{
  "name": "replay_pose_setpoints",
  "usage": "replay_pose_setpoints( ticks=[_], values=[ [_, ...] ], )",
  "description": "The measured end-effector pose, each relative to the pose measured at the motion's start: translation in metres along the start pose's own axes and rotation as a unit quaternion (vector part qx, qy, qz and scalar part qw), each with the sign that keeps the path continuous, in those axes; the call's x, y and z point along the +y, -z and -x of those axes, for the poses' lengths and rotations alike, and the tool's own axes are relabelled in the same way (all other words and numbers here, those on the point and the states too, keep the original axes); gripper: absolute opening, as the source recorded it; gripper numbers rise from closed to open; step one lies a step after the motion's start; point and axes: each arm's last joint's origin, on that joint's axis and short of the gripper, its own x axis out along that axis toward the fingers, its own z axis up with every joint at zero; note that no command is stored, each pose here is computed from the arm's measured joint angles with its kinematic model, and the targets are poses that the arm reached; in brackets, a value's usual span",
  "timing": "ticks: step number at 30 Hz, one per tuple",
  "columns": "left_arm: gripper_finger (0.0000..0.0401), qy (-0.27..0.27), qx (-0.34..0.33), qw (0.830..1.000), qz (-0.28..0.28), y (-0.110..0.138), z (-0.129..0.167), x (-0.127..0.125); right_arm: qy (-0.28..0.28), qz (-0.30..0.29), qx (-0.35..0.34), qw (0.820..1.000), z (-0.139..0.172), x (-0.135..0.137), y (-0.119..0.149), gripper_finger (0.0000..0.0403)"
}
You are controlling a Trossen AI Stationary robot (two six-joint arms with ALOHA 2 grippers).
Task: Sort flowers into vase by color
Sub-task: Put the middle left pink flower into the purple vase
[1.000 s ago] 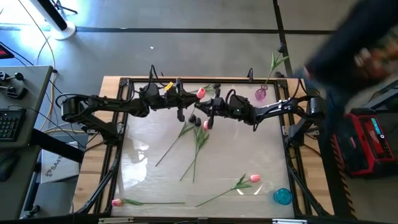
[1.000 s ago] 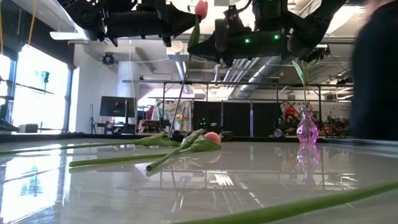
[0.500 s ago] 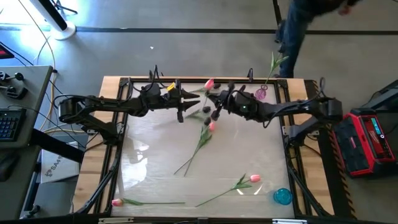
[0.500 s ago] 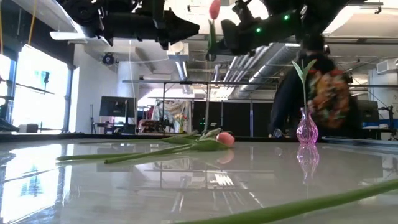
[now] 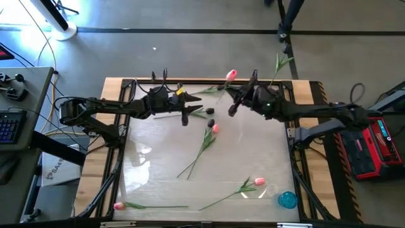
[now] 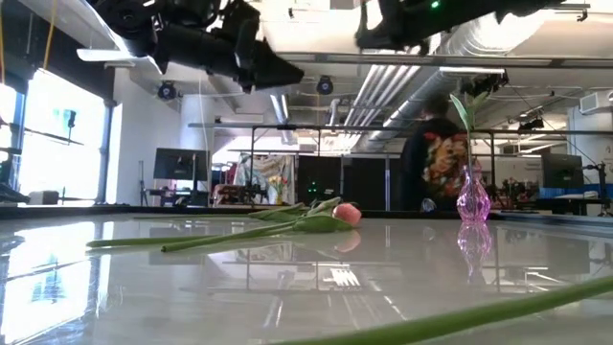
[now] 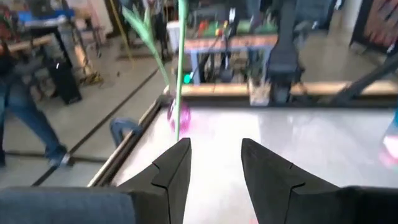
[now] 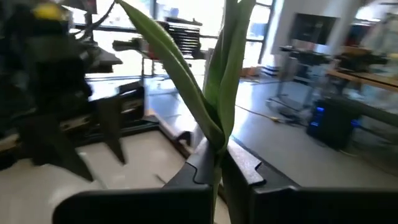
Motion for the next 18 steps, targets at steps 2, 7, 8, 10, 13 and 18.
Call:
replay_pose_setpoints(
  ticks=[2,7,8,10,13,18],
  values=[
    [0.0131,-0.007,0.020,1.000,-0.001,0.004,0.000,0.000,0.026,0.000,0.002,1.000,0.011,-0.007,-0.006,0.0001],
    [0.0131,-0.023,0.051,0.998,-0.009,0.009,0.000,0.000,0.115,0.016,0.019,0.993,0.035,-0.029,-0.016,0.0001],
    [0.0131,-0.023,0.053,0.998,-0.010,0.010,0.000,0.000,0.141,0.018,0.024,0.990,0.039,-0.034,-0.017,0.0001],
    [0.0131,-0.023,0.055,0.998,-0.008,0.011,-0.001,0.000,0.196,0.022,0.040,0.979,0.045,-0.044,-0.016,0.0001],
    [0.0131,-0.023,0.057,0.998,-0.007,0.013,-0.003,0.000,0.253,0.017,0.056,0.966,0.052,-0.058,-0.015,0.0000],
    [0.0131,-0.022,0.064,0.998,-0.010,0.017,-0.005,0.000,0.280,0.007,0.047,0.959,0.060,-0.072,-0.020,0.0000]
  ],
)
